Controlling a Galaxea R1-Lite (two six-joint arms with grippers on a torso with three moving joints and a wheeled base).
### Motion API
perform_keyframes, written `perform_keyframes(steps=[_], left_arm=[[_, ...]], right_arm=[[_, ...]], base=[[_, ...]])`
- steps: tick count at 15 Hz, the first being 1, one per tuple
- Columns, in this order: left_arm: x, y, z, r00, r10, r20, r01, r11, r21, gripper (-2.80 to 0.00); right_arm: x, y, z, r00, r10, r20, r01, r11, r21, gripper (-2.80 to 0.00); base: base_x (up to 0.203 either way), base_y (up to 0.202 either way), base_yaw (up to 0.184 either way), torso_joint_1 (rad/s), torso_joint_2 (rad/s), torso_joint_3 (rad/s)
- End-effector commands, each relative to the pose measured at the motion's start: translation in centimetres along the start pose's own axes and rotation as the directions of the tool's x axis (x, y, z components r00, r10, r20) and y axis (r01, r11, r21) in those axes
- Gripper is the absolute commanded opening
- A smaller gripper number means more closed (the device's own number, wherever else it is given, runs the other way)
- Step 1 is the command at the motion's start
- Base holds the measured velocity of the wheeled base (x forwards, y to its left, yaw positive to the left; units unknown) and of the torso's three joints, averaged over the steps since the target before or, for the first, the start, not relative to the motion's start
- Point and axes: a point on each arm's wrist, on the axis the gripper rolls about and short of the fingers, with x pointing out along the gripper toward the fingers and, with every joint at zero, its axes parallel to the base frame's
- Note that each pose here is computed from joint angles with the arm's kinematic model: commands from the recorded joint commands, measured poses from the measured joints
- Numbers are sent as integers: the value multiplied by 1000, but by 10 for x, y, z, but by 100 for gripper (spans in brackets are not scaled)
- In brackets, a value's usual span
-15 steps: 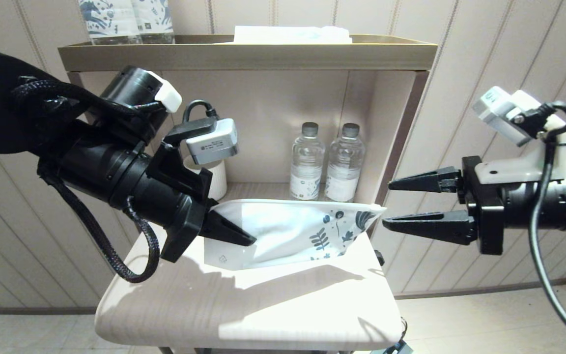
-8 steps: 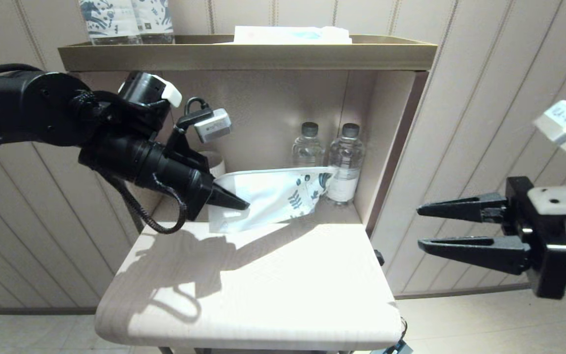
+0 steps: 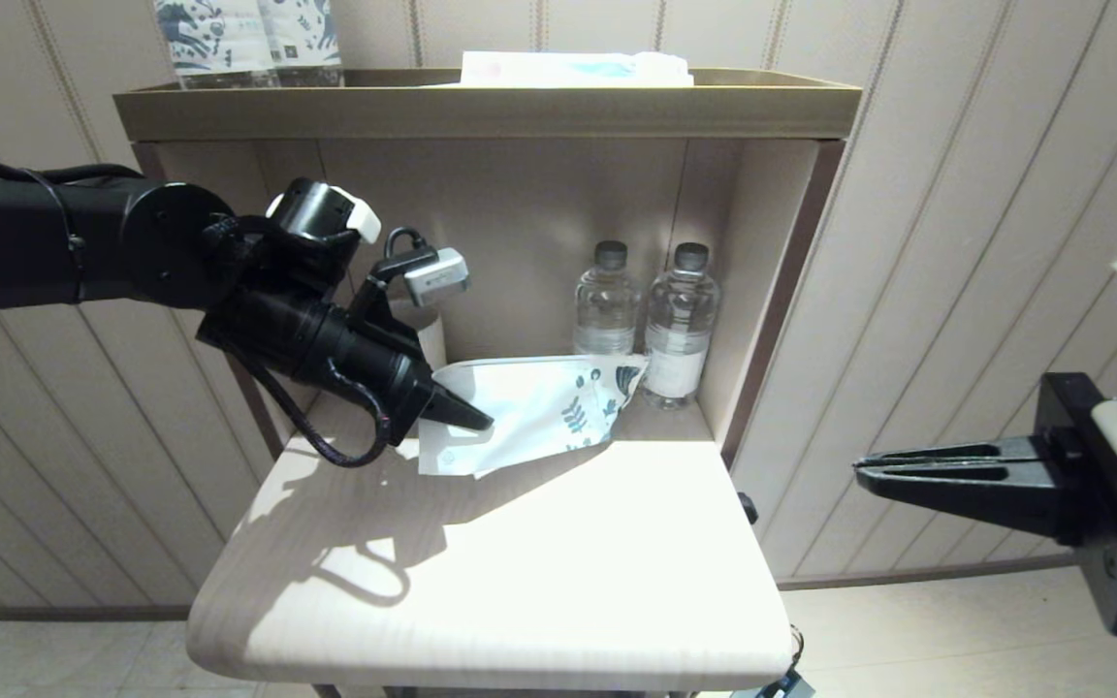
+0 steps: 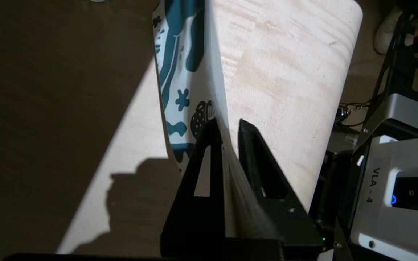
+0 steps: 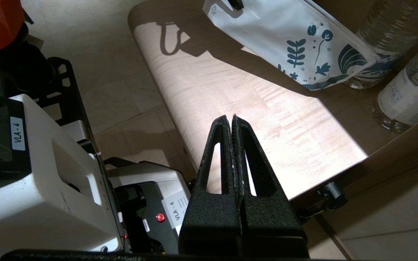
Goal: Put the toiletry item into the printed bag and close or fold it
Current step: Close the strorage bag and place it on the desk
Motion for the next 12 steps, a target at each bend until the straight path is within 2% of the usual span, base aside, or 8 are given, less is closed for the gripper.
perform_keyframes(steps=[1,7,10,11,12], left_arm=[[-2,-2,-1,1000,-4,-2,4,1000,2,0],[-19,-9,5,999,28,25,-28,999,23,0],[-41,-23,9,997,56,55,-58,997,41,0],[-50,-32,7,996,64,58,-67,997,45,-280],[-59,-45,1,996,77,49,-79,996,43,-280]], right_arm=[[0,0,-1,1000,5,0,-5,1000,-1,-280],[1,1,-6,1000,7,-12,-7,1000,10,-280],[1,2,-6,1000,10,-12,-10,1000,10,-280],[0,2,-6,1000,9,-11,-9,1000,10,-280],[-3,4,-6,1000,4,-6,-4,1000,12,-280]], base=[[0,0,0,0,0,0],[0,0,0,0,0,0],[0,0,0,0,0,0],[0,0,0,0,0,0],[0,0,0,0,0,0]])
